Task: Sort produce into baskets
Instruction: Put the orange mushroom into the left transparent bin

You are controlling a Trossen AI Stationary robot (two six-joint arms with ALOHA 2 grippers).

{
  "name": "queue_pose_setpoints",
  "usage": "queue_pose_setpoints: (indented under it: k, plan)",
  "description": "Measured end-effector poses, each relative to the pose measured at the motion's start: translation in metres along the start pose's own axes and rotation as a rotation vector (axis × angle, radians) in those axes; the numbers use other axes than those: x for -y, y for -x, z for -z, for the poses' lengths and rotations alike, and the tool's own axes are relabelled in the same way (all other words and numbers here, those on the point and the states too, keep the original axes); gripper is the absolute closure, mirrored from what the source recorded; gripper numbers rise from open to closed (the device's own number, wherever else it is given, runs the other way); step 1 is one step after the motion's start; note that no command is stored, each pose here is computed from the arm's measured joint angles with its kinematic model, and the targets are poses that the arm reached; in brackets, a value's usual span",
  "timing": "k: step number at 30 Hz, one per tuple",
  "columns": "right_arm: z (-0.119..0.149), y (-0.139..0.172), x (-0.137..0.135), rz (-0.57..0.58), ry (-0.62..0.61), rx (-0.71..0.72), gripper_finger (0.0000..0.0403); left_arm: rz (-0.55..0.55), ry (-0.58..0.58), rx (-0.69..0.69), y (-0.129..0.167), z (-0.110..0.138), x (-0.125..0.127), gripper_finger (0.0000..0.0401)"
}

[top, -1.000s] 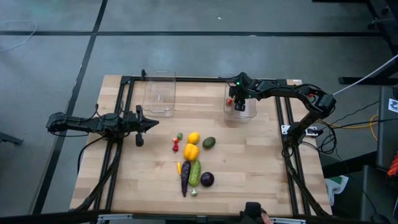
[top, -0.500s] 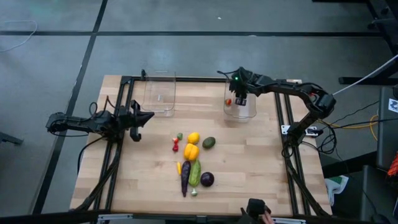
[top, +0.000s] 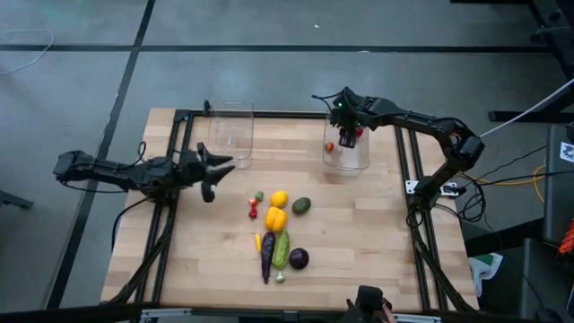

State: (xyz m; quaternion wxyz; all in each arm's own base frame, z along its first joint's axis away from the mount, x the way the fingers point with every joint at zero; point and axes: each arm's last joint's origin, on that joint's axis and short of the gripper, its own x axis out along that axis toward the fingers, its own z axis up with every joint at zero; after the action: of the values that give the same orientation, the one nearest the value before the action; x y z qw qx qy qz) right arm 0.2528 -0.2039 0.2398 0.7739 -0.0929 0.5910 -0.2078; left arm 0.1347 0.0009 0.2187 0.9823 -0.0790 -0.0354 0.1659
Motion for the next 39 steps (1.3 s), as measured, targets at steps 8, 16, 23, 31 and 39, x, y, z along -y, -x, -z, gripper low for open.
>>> queue_pose_setpoints:
  k: [8, 16, 23, 31, 39]
  plan:
    - [0.000, 0.022, 0.006, -0.031, -0.004, -0.045, 0.0210, 0.041, -0.147, -0.390, -0.039, 0.006, 0.029, 0.0213]
    - [0.007, 0.058, 0.010, 0.012, -0.034, 0.034, 0.0210, -0.038, -0.033, -0.586, -0.073, 0.033, 0.047, 0.0212]
    - [0.014, 0.084, 0.009, -0.061, -0.120, 0.145, 0.0210, -0.097, -0.016, -0.710, -0.082, 0.063, 0.047, 0.0212]
    - [0.013, 0.106, -0.005, -0.220, -0.149, 0.264, 0.0210, -0.106, 0.023, -0.805, -0.084, 0.081, 0.047, 0.0212]
    - [-0.002, 0.121, -0.043, -0.283, -0.010, 0.318, 0.0210, -0.146, 0.025, -0.866, -0.085, 0.094, 0.046, 0.0212]
